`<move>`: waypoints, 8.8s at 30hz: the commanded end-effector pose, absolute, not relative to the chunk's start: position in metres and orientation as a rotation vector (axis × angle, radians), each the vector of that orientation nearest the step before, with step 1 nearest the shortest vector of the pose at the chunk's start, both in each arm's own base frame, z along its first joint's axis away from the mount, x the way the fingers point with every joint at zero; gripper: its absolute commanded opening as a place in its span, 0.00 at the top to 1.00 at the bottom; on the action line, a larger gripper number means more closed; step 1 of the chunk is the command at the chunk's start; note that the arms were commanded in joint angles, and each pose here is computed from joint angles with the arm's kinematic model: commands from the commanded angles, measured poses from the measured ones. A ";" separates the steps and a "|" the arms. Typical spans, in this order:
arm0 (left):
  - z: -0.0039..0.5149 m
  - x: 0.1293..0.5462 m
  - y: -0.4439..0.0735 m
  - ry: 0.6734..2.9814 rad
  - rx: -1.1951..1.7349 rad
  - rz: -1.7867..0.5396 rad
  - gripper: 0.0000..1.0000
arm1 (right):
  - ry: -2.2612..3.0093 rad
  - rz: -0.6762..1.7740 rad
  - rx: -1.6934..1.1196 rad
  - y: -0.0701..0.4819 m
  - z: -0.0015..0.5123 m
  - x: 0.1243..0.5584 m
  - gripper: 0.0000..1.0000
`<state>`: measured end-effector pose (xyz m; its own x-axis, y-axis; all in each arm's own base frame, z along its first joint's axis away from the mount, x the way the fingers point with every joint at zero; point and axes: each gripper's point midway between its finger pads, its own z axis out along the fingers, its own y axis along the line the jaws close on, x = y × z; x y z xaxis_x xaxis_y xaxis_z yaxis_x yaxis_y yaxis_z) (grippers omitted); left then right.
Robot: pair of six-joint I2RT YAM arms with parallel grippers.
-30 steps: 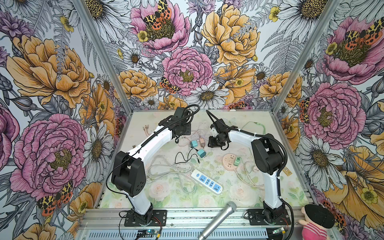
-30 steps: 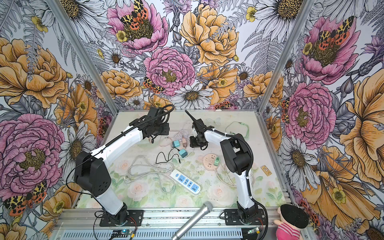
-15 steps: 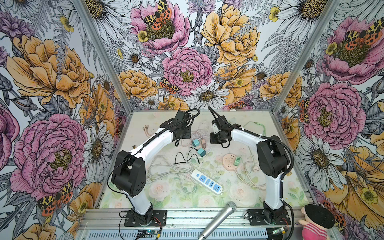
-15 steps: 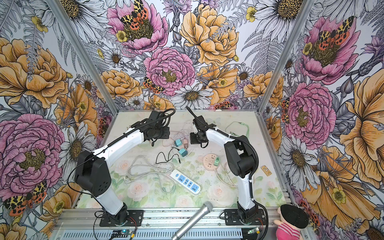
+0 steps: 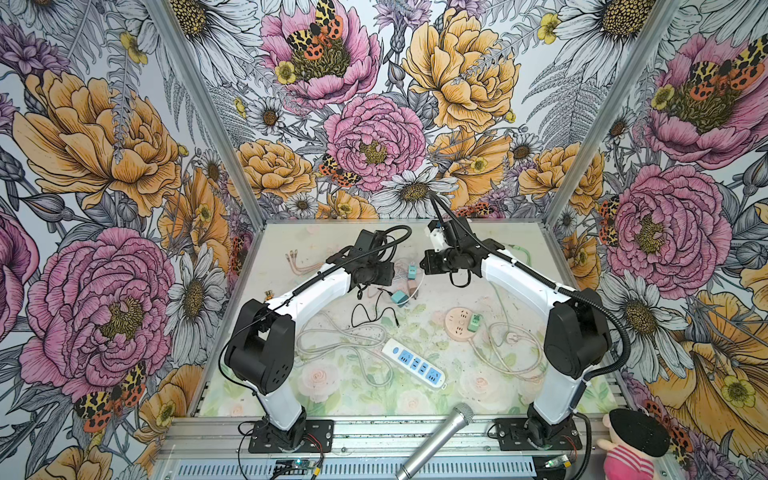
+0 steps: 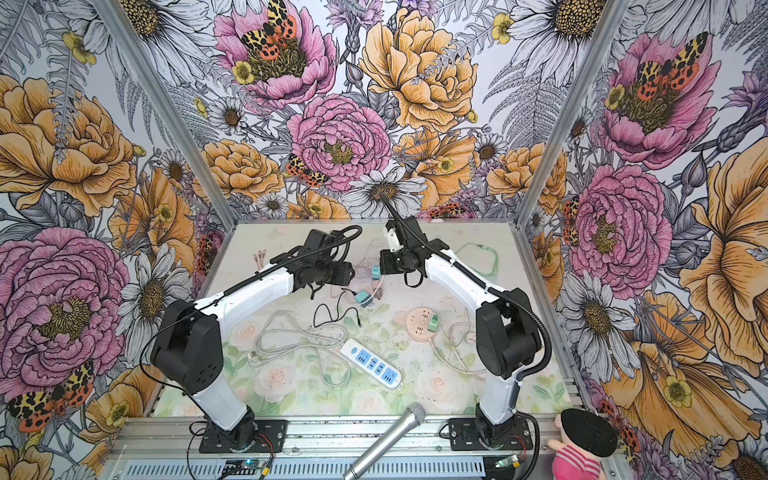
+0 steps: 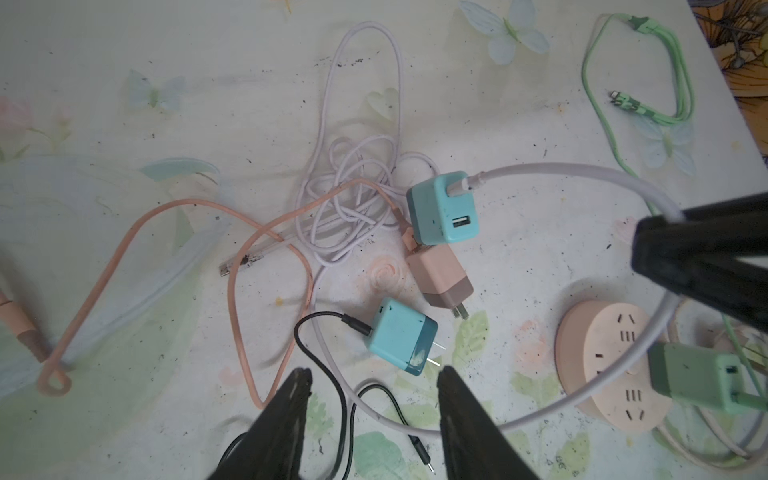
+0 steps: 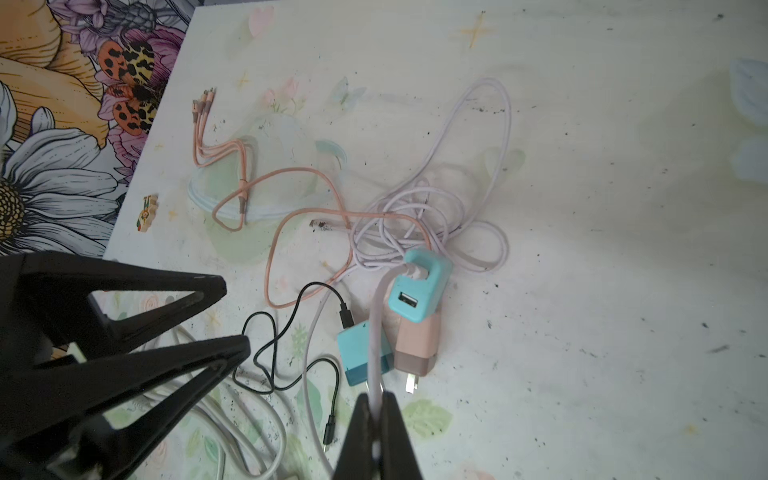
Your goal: Insert the plug
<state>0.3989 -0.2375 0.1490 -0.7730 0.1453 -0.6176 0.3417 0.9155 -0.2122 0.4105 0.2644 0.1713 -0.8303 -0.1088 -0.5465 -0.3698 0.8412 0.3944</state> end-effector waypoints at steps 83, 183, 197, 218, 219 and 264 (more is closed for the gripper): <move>0.091 0.374 -0.307 2.596 0.087 -0.835 0.55 | 2.283 0.542 -0.317 0.198 0.301 0.407 1.00; 0.158 0.411 -0.285 2.454 0.785 -0.459 1.00 | 2.776 0.595 -0.153 0.238 0.038 0.453 1.00; 0.198 0.405 -0.283 2.369 0.760 -0.521 1.00 | 2.775 0.539 -0.128 0.217 0.044 0.447 0.68; 0.252 0.400 -0.293 2.135 0.650 -0.812 1.00 | 2.453 0.576 -0.463 0.224 0.143 0.413 0.58; 0.252 0.400 -0.294 2.136 0.651 -0.816 1.00 | 2.433 0.603 -0.490 0.227 0.145 0.409 0.58; 0.247 0.379 -0.324 2.172 0.722 -1.040 1.00 | 2.132 0.773 -0.806 0.278 0.138 0.402 0.97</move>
